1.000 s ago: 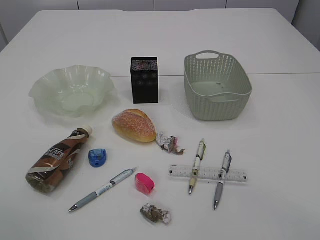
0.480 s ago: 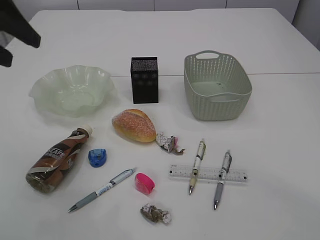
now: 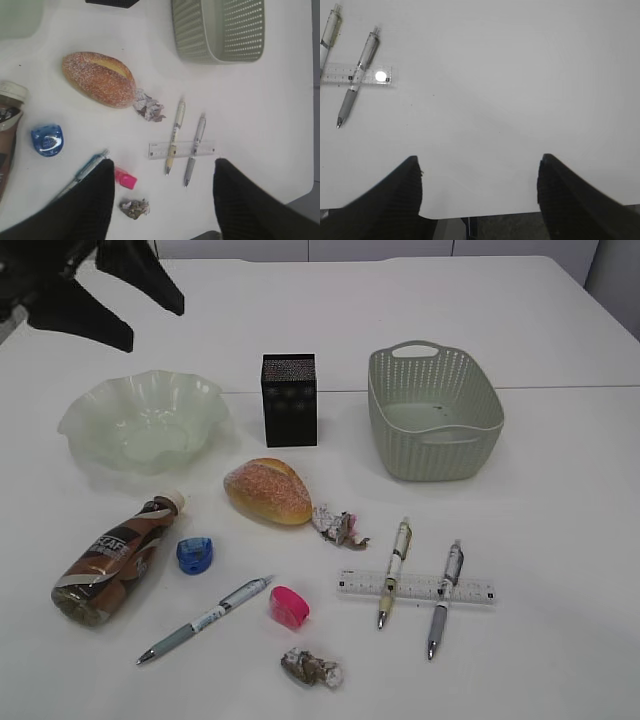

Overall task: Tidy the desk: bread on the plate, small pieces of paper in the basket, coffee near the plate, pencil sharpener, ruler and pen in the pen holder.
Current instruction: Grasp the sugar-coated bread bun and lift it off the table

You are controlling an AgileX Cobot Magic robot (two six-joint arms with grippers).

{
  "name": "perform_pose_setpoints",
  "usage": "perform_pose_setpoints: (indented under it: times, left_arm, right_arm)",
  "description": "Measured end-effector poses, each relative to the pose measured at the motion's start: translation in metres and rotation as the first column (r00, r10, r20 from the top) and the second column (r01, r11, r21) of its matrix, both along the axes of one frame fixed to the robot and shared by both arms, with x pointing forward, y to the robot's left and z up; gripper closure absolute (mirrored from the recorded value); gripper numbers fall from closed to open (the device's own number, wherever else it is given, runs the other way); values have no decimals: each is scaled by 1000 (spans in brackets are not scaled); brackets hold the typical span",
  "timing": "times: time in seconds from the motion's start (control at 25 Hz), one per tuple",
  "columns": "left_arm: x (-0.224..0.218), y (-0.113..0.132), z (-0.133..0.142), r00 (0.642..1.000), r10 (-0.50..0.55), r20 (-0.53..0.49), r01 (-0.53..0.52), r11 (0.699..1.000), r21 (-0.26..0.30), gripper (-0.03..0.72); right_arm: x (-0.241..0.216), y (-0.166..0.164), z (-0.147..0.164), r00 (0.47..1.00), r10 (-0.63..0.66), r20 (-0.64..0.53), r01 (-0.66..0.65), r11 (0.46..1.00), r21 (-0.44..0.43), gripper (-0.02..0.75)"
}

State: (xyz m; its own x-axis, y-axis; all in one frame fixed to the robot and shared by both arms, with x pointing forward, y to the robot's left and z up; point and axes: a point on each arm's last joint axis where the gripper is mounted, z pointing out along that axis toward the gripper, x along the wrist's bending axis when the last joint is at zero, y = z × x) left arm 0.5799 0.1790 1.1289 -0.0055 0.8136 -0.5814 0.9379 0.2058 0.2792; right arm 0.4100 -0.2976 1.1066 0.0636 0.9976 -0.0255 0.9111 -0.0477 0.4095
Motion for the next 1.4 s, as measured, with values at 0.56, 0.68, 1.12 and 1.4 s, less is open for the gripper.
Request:
perform_pose_setpoints:
  times: [0.56,0.68,1.12,1.4]
  left_arm:
    - [50,-64,-100,975,182,-130,-182,983,8,160]
    - [58,-71,-122,964,203,-169,-207,978,-1,159]
    - [83,-80,-148,922,354,-160,-378,911,-163,160]
    - [79,-67,-152,883,357,-304,-412,901,-136,160]
  right_arm:
    - [0,9,0,1000,4,-4,-3,995,102,211]
    - [-1,12,0,1000,6,-7,-5,990,141,211]
    - [-2,13,0,1000,7,-18,-4,988,153,211]
    - [-2,13,0,1000,8,-26,-4,988,154,211]
